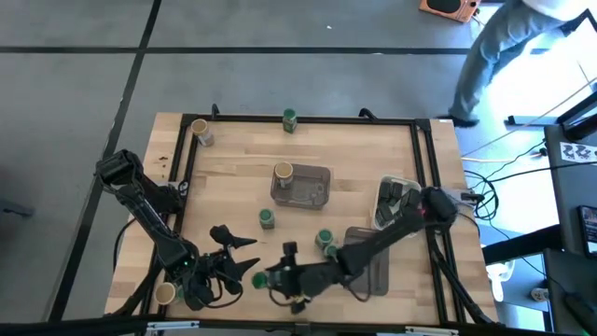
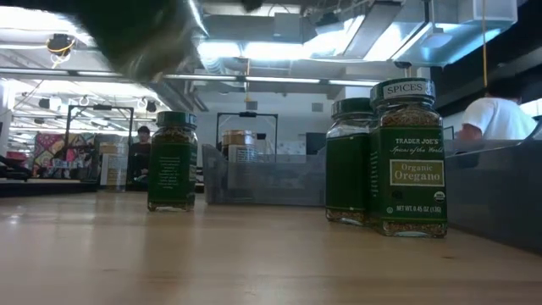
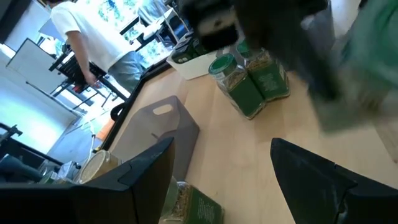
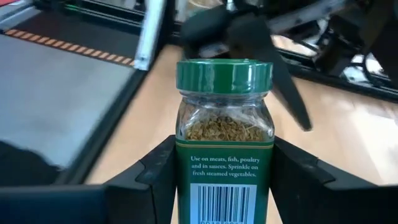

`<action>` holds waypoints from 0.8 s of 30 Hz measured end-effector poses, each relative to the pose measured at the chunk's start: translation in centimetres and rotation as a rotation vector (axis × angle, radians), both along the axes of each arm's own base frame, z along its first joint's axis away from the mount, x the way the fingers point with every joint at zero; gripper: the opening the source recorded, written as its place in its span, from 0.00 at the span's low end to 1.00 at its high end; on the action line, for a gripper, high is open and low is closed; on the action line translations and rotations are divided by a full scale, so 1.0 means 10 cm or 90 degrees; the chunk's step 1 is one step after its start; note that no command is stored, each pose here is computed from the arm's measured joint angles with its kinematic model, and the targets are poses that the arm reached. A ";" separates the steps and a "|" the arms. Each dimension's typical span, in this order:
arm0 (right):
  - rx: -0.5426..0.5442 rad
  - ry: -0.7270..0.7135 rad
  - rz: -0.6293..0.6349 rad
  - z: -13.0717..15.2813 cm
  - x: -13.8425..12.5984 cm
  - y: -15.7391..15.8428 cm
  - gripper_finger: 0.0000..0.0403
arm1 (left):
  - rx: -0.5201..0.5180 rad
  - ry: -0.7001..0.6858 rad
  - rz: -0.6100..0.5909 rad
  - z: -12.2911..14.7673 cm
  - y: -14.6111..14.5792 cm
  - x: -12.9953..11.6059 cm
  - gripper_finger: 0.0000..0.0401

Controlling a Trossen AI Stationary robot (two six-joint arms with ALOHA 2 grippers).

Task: Sort spices by type
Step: Adjust the green seasoning bottles

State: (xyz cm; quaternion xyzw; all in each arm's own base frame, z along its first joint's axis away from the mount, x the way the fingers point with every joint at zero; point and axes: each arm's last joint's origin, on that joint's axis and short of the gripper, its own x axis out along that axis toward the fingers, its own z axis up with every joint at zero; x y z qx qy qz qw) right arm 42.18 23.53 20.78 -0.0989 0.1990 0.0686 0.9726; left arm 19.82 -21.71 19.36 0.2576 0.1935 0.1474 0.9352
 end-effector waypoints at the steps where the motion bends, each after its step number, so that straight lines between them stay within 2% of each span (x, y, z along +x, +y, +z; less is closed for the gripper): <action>1: -0.002 -0.002 -0.006 -0.06 0.05 -0.04 0.49 | 0.002 0.001 0.000 0.00 0.00 0.00 0.65; 6: -0.011 0.016 -0.031 -0.35 0.21 -0.20 0.49 | 0.008 0.011 0.002 -0.02 0.01 -0.03 0.65; 11: -0.001 0.005 -0.045 -0.54 0.31 -0.26 0.49 | -0.004 0.014 0.010 -0.06 0.01 -0.13 0.65; 24: 0.052 -0.053 -0.077 -0.68 0.41 -0.27 0.49 | 0.009 -0.025 0.029 -0.03 0.00 -0.17 0.65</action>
